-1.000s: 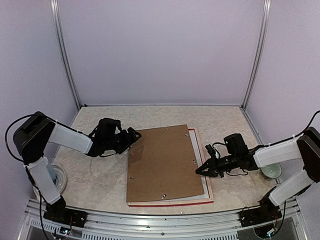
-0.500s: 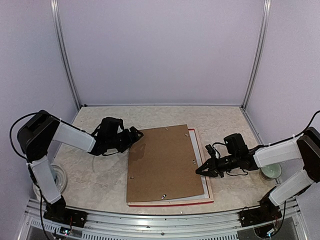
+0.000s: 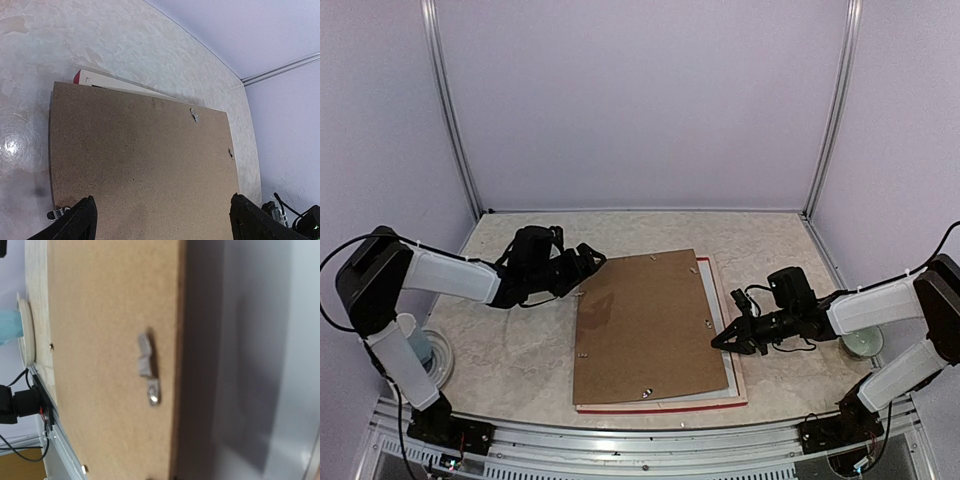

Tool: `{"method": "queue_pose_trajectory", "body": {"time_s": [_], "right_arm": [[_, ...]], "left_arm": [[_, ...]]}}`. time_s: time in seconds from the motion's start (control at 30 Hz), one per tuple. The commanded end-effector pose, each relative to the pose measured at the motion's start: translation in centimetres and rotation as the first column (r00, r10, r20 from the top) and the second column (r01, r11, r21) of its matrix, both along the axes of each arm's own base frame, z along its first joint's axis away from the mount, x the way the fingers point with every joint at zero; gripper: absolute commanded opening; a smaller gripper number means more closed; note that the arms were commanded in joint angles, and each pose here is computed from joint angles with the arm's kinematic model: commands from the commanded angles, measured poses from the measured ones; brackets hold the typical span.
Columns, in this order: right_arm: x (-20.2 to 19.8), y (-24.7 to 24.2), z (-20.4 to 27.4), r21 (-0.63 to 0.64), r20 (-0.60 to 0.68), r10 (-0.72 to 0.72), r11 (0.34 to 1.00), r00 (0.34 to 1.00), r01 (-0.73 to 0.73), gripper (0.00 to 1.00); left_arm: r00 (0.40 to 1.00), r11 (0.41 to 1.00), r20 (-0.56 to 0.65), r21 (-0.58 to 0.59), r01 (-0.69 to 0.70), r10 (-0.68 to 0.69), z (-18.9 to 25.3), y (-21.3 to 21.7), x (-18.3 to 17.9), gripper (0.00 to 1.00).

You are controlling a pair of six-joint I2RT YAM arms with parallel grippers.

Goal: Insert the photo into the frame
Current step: Place the backboard on the frame body.

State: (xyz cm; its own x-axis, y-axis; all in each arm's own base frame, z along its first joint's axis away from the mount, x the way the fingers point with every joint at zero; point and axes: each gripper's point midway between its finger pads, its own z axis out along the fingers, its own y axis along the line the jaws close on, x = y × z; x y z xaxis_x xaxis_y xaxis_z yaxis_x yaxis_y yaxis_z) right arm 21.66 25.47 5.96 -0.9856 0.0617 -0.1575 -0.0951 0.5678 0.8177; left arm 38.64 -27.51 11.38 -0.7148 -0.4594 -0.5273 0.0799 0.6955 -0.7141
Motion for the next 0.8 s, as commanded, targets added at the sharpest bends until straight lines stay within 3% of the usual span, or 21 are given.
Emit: {"method": "queue_pose_trajectory", "body": {"time_s": [0.0, 0.23, 0.77], "right_arm": [[0.6, -1.7, -1.7, -0.091, 0.002, -0.069, 0.993, 0.998, 0.069, 0.0], [0.5, -1.8, -1.6, -0.089, 0.005, -0.066, 0.994, 0.998, 0.066, 0.0], [0.5, -1.8, -1.6, -0.092, 0.0, -0.068, 0.993, 0.998, 0.068, 0.0]], "left_arm": [[0.999, 0.997, -0.049, 0.072, 0.003, 0.0, -2.3, 0.8, -1.3, 0.91], [0.997, 0.982, -0.028, 0.179, -0.067, 0.073, -4.1, 2.5, 0.2, 0.91], [0.999, 0.986, -0.037, 0.165, -0.007, 0.013, -4.8, 0.9, 0.2, 0.91]]}}
